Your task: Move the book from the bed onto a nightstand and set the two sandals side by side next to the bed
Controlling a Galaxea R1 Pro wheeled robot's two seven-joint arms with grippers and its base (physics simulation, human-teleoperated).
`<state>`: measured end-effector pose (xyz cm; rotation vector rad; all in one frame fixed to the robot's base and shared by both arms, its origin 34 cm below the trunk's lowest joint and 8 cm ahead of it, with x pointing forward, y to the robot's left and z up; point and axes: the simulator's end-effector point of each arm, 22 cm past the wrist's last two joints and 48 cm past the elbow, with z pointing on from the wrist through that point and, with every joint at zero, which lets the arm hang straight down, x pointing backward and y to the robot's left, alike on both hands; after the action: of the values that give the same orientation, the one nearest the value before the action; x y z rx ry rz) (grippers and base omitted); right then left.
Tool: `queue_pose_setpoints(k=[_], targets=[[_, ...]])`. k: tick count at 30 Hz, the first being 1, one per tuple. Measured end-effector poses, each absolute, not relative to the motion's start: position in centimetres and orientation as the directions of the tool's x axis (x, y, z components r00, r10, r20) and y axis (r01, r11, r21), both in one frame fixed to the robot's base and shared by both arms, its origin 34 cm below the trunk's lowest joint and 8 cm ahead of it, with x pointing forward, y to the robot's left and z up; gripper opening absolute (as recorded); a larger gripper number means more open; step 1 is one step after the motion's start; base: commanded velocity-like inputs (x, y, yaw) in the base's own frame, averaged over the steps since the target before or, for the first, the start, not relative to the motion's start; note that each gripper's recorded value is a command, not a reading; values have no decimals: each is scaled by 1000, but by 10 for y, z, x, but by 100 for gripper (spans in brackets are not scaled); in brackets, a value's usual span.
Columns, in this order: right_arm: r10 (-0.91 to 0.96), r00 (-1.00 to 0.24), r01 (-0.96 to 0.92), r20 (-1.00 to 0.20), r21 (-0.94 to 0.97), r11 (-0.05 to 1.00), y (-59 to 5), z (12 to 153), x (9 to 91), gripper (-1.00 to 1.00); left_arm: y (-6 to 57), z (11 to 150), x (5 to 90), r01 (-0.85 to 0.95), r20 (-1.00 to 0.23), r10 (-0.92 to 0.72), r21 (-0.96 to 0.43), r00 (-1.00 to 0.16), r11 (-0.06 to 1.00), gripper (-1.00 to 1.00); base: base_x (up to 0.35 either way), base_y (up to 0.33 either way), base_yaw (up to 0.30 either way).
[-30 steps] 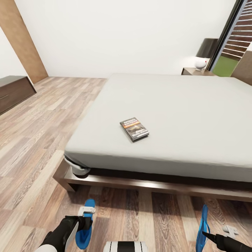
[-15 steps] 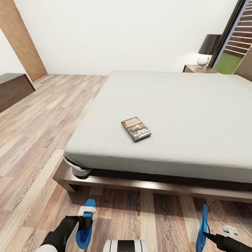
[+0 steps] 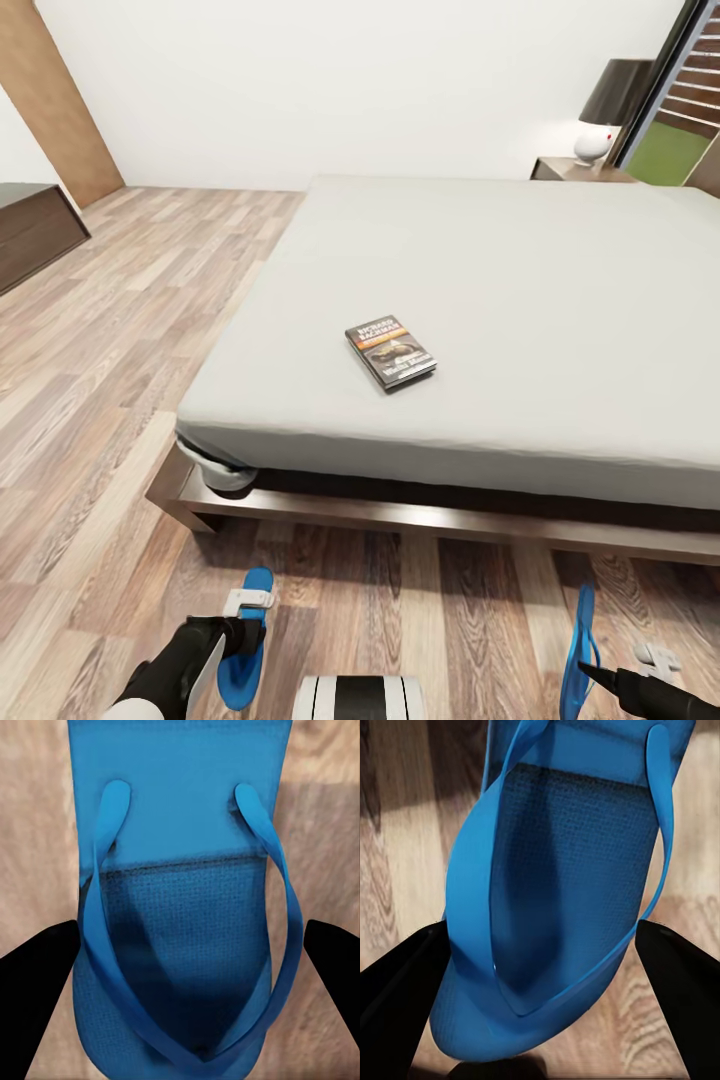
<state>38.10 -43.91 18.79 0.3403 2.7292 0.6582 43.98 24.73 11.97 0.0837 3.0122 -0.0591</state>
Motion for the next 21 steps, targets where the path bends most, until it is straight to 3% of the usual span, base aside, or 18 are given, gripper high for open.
queue_pose_setpoints(k=[11,21], targets=[[299,-926,161,-232,474,866,-439,184,377,-100,245,120,465,72,-254,62,-34,-965,997,-100,0,0,0],[299,-926,161,-232,474,866,-439,184,377,-100,245,121,467,74,-267,63,-33,-962,997,-100,0,0,0]])
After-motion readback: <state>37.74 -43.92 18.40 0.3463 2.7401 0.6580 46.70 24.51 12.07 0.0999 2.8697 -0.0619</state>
